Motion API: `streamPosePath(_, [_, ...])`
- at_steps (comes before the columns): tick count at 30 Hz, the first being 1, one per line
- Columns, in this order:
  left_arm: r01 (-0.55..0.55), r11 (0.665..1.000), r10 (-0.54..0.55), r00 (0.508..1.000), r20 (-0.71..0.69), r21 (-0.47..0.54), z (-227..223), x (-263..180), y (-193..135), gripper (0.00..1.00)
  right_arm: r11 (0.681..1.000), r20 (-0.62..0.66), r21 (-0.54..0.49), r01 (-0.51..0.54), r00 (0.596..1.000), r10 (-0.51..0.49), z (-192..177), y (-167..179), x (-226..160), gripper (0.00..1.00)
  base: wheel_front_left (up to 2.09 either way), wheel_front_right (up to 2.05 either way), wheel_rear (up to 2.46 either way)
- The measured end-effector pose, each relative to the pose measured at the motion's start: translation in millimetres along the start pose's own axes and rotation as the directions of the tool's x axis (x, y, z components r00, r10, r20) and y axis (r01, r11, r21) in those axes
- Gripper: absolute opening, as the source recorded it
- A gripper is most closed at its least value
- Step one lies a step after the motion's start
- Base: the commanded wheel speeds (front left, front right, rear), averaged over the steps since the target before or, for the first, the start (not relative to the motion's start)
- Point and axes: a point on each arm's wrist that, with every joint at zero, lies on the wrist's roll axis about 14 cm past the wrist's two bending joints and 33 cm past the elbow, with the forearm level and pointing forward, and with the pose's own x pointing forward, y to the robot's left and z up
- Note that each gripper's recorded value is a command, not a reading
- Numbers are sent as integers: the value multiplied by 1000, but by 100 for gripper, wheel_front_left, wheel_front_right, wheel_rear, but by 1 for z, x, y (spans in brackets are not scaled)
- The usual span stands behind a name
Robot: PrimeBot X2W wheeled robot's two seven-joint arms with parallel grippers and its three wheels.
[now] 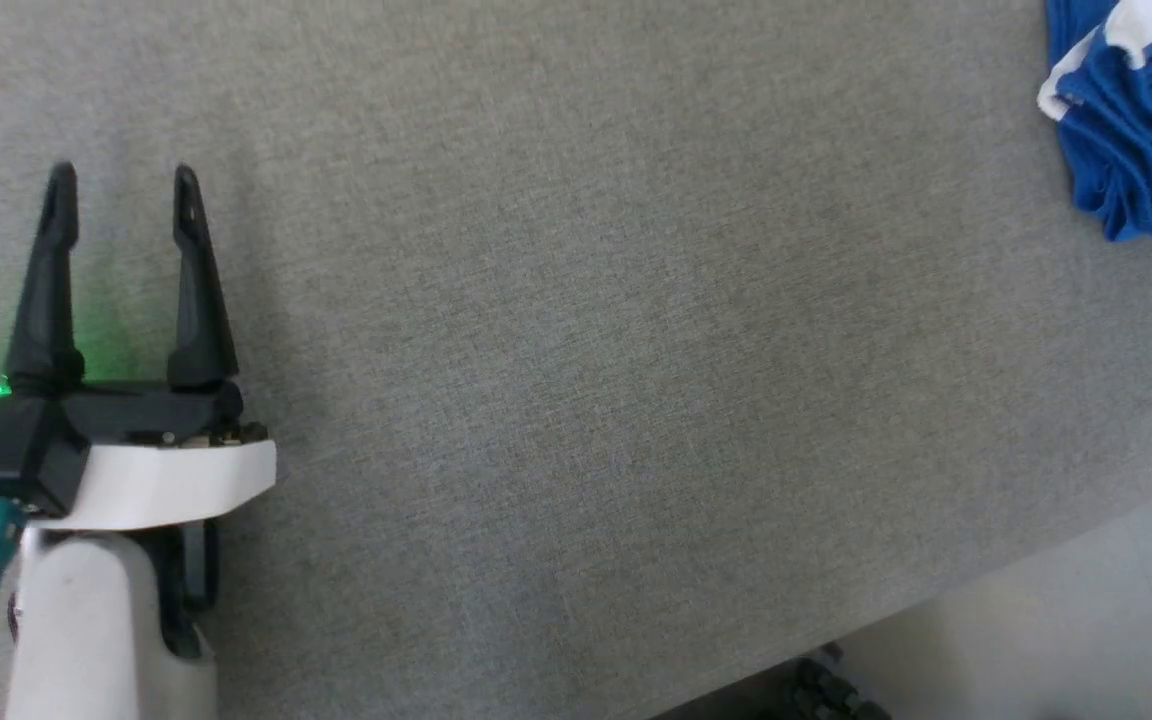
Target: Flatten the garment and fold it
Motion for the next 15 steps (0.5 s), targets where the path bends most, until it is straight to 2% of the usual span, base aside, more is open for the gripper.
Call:
streamPosePath(4, [-20,1000,19,1000,-20,-19,3,-12,-2,100,998,192,54,18,981,-28,46,-23,-23,100,0,0,0])
streamPosePath(7, [-43,999,42,999,-34,-28,10,-26,-1,100,991,388,133,-4,920,-49,93,-39,-56,100,0,0,0])
streamPosePath(9, [-63,998,62,998,-28,-27,21,-33,1,100,984,502,171,-43,863,-49,122,-41,-82,100,0,0,0])
streamPosePath(11, [-83,996,83,997,-4,-27,36,-38,4,100,963,612,234,-133,790,-39,144,-34,-108,100,0,0,0])
streamPosePath(13, [-103,995,103,994,31,-17,54,-44,8,100,946,700,238,-219,714,-10,158,-15,-133,100,0,0,0])
streamPosePath(15, [-118,993,118,991,67,-3,74,-50,11,100,924,784,234,-302,621,4,172,3,-161,100,0,0,0])
